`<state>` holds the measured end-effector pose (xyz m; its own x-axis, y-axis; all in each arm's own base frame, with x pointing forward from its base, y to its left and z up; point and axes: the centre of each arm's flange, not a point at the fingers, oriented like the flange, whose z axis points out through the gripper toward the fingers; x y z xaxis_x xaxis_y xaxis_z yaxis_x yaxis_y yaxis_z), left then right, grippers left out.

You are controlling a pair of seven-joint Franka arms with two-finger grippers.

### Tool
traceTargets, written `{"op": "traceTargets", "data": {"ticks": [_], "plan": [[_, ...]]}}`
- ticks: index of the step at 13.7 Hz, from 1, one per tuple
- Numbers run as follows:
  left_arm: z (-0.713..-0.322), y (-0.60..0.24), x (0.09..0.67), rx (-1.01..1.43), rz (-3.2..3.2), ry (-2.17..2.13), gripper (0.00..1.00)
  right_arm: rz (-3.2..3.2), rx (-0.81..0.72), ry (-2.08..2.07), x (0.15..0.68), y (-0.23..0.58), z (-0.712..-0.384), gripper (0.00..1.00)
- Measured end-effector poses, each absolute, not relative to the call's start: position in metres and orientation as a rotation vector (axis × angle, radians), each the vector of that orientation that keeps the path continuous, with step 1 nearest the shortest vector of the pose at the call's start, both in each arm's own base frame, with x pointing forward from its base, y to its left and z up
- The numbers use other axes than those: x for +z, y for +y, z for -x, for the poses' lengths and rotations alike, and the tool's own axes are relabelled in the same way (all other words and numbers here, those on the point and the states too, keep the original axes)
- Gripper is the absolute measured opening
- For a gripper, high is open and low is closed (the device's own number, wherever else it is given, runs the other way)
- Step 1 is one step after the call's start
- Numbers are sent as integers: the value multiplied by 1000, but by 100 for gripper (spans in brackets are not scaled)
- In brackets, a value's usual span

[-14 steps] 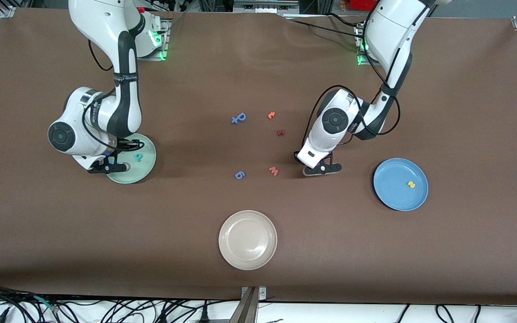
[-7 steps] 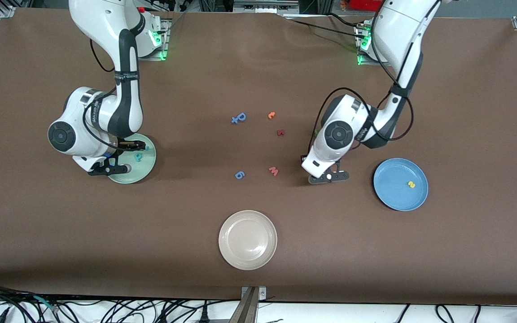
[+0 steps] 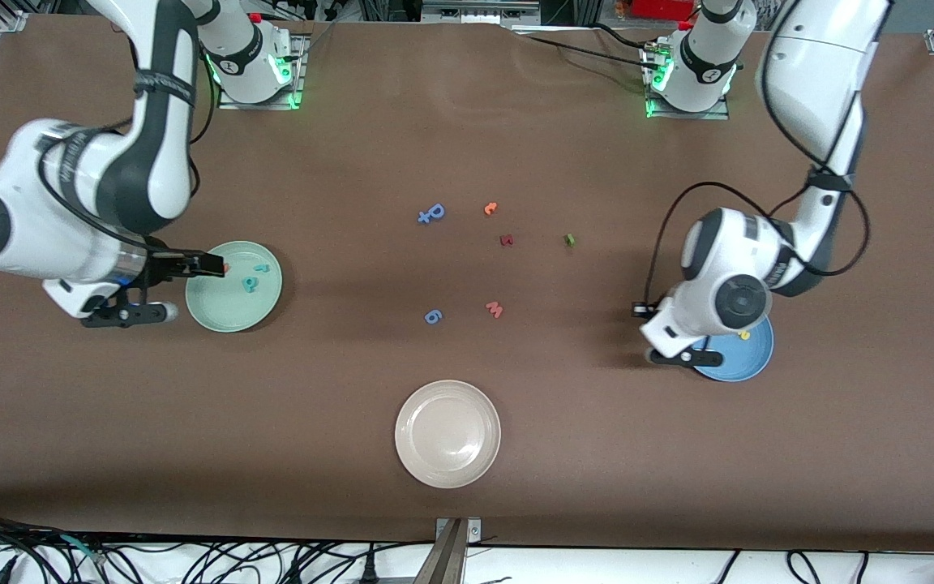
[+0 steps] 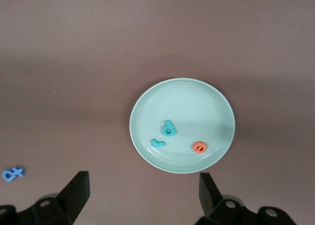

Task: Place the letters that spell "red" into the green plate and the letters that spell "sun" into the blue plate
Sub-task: 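Drop the yellow letter on the blue plate while the right gripper withdraws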

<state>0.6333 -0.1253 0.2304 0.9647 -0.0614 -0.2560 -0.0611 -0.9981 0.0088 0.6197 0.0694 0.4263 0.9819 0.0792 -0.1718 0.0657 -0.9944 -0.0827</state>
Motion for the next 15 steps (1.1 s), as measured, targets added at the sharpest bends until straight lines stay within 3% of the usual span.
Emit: {"op": "traceTargets", "data": {"ticks": [4,6,11,12,15], "plan": [[-642,-45,230,-422,-3129,-219,29,3057,107,-89,495,71,-632,99],[-643,-36,231,-423,-3135,-235,43,3067,45,-42,517,84,-636,99],[-646,-66,236,-346,-3103,-104,93,3014,-134,8,571,92,-640,99],[-643,-85,237,-329,-3095,-55,100,3008,-144,18,574,89,-640,99],[-617,-162,240,-294,-3065,115,100,3008,-150,28,576,85,-640,99]]}}
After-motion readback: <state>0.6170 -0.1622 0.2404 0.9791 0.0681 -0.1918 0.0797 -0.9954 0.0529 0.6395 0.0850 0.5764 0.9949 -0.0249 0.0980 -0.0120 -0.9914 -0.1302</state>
